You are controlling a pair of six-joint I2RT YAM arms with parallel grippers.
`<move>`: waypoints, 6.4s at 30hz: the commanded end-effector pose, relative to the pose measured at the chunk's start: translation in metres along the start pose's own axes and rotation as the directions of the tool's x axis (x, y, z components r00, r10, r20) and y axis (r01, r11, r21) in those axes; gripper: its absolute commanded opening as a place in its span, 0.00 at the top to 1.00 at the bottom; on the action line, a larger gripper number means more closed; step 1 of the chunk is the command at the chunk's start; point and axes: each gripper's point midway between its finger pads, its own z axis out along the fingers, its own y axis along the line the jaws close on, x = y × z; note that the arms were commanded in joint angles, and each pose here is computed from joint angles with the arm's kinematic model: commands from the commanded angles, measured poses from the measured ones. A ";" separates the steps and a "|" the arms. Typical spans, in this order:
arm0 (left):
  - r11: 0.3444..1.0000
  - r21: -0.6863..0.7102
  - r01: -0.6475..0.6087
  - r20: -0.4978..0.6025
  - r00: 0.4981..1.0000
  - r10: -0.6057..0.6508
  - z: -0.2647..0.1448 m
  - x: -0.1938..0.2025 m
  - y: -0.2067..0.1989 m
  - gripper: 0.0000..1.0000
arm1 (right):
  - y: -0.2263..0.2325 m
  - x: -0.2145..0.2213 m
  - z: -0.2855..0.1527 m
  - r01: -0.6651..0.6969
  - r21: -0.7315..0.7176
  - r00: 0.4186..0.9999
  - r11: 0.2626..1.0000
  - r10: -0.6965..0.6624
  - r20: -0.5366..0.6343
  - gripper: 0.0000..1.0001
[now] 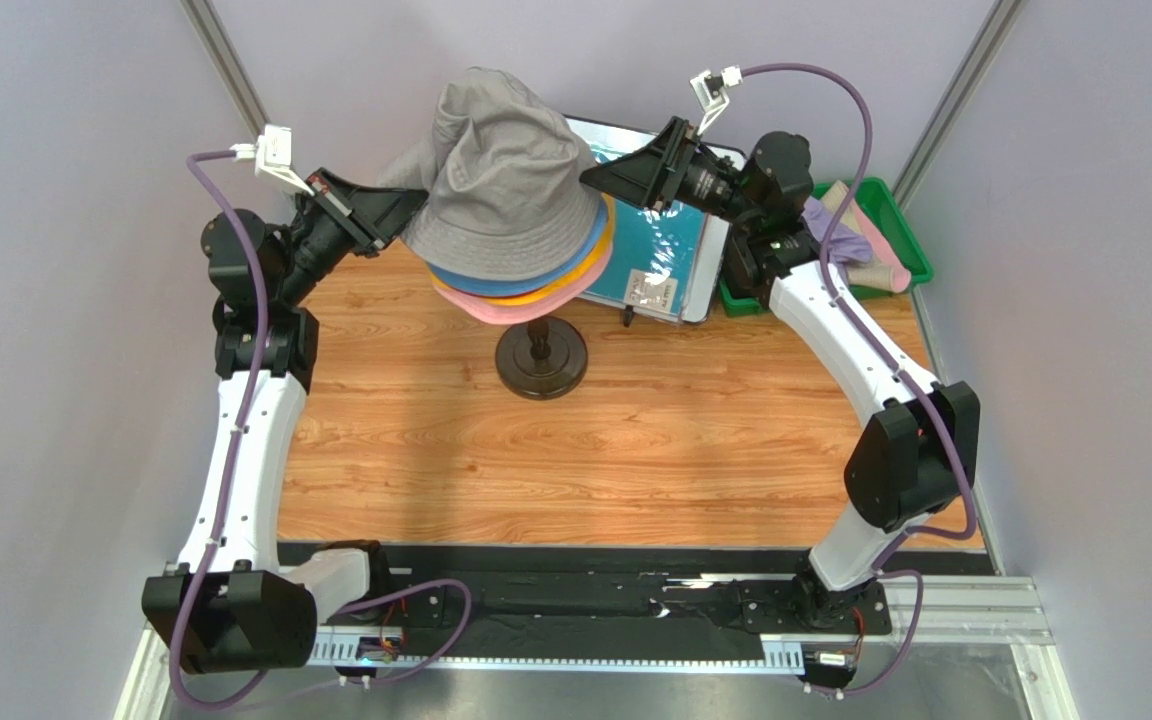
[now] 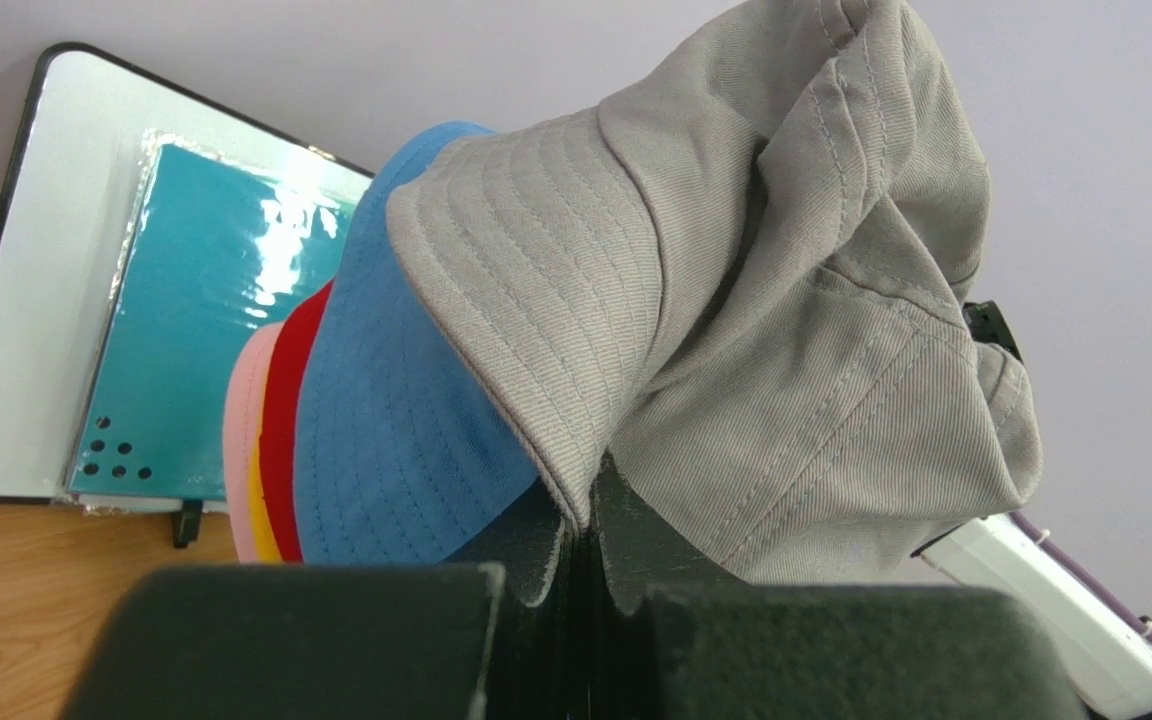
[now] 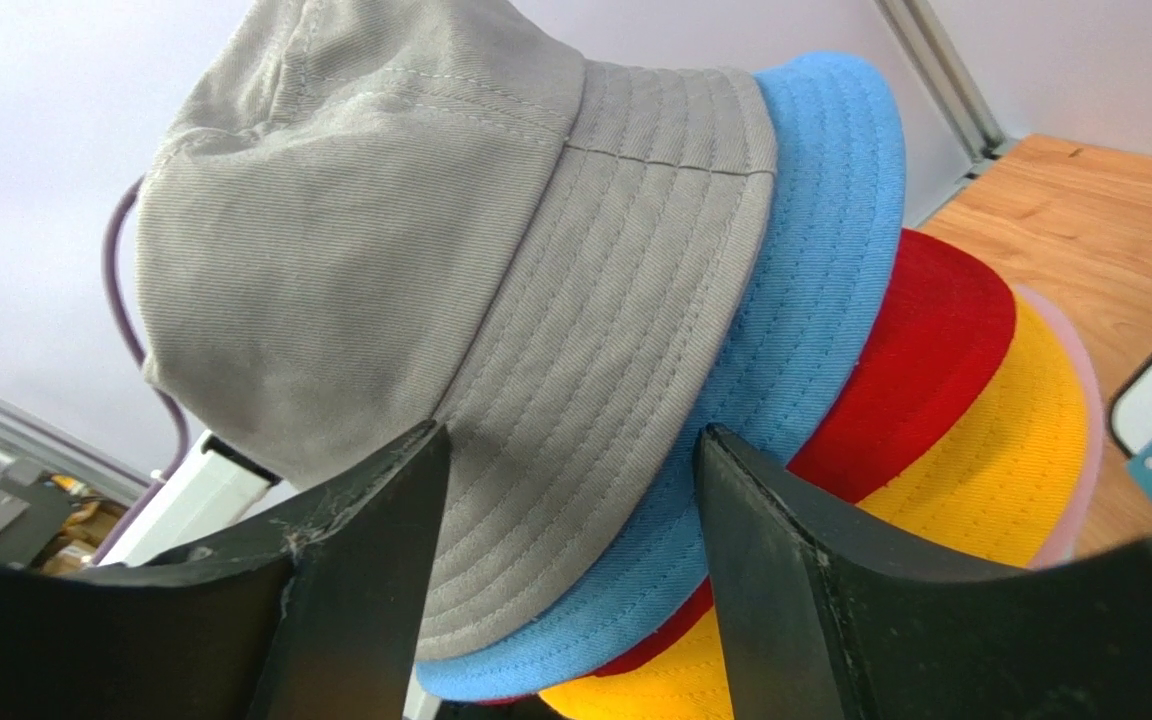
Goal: Stack the hats
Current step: Stack the hat on the hat.
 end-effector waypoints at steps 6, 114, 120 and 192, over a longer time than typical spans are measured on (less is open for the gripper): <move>0.999 0.018 -0.036 -0.023 0.999 0.036 0.001 0.000 0.000 1.00 | 0.070 -0.004 0.000 0.004 -0.218 1.000 0.976 -0.002 0.011 0.44; 0.895 -0.380 -0.233 -0.304 0.945 0.117 0.012 0.054 0.124 1.00 | -0.039 0.112 -0.042 0.056 0.474 0.997 0.878 -0.026 -0.071 1.00; 0.898 -0.337 -0.284 -0.346 0.924 0.162 0.042 0.054 0.118 1.00 | -0.009 0.129 -0.023 0.065 0.414 0.996 0.908 -0.031 -0.087 1.00; 0.845 -0.136 -0.516 -0.089 0.856 0.509 0.026 -0.017 -0.060 0.07 | 0.013 -0.043 0.008 0.159 0.035 0.985 0.987 -0.161 0.070 0.43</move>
